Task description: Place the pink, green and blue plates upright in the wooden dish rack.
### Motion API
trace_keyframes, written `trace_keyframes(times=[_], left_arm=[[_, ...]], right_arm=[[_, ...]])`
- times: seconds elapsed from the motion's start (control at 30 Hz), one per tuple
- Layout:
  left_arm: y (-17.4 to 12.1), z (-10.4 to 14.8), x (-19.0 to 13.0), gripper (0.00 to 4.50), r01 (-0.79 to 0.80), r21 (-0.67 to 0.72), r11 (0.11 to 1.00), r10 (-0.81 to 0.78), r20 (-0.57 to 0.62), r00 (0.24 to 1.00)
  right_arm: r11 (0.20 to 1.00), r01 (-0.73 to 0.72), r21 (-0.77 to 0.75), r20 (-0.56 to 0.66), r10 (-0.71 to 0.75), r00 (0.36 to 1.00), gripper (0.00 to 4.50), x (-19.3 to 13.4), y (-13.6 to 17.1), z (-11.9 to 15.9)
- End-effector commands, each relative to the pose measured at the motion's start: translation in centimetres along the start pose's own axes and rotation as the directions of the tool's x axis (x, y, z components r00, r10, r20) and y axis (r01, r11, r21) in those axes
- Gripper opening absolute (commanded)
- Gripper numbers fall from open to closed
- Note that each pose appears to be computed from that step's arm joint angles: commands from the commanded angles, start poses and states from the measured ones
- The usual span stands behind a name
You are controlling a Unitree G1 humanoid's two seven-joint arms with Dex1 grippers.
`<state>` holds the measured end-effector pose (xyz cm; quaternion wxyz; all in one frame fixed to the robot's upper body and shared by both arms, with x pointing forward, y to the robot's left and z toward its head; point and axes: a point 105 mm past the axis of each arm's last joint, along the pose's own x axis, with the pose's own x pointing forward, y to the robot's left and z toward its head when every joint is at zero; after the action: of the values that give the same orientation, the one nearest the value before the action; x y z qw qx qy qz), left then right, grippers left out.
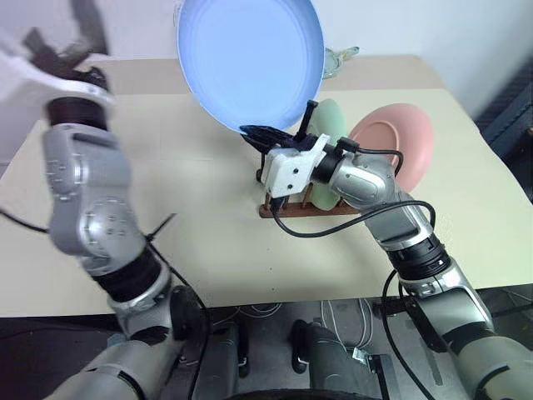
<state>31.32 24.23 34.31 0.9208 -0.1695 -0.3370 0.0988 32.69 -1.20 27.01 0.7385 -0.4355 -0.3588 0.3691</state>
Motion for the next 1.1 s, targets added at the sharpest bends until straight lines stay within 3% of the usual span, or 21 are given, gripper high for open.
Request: trace_keyframes(times=[0.03,0.1,0.23,0.4,0.53,0.63,0.87,1.1], left_arm=[[2.2,-1.8,-0.1,4.48,0.043,0.206,0.978,-0.026,-0.085,0.996],[3.3,-4.0,-0.9,4.48,0.118,0.284,0.951,-0.063,-0.195,0.979],[3.0,-7.4,-3.3,4.48,0.334,0.285,0.899,-0.22,-0.366,0.904],[0.9,-11.5,-9.5,4.48,0.653,0.154,0.742,-0.473,-0.571,0.671],[0.1,-12.5,-12.2,4.48,0.72,0.041,0.693,-0.559,-0.6,0.572],[0.2,-13.6,-14.0,4.48,0.746,-0.029,0.666,-0.587,-0.637,0.499],[-0.1,-13.7,-15.2,4.48,0.769,-0.095,0.632,-0.634,-0.633,0.444],[0.0,-13.6,-15.2,4.48,0.767,-0.088,0.636,-0.63,-0.633,0.45]], right_arm=[[0.983,0.1,0.155,0.158,-0.124,0.98,0.0,-0.3,-3.9,3.9],[0.952,0.093,0.29,0.218,-0.161,0.963,0.0,-0.7,-5.1,5.1],[0.847,-0.009,0.532,0.314,-0.188,0.931,0.0,-1.9,-6.4,7.2],[0.585,-0.177,0.792,0.355,-0.204,0.912,0.0,-3.5,-6.3,8.4],[0.407,-0.16,0.899,0.28,-0.253,0.926,0.0,-3.8,-6.0,7.9],[0.227,-0.171,0.959,0.229,-0.262,0.938,0.0,-4.0,-4.7,7.5],[-0.037,-0.078,0.996,0.063,-0.294,0.954,0.0,-4.2,-4.0,4.8],[-0.159,-0.034,0.987,-0.012,-0.279,0.96,0.0,-4.0,-3.7,3.4]])
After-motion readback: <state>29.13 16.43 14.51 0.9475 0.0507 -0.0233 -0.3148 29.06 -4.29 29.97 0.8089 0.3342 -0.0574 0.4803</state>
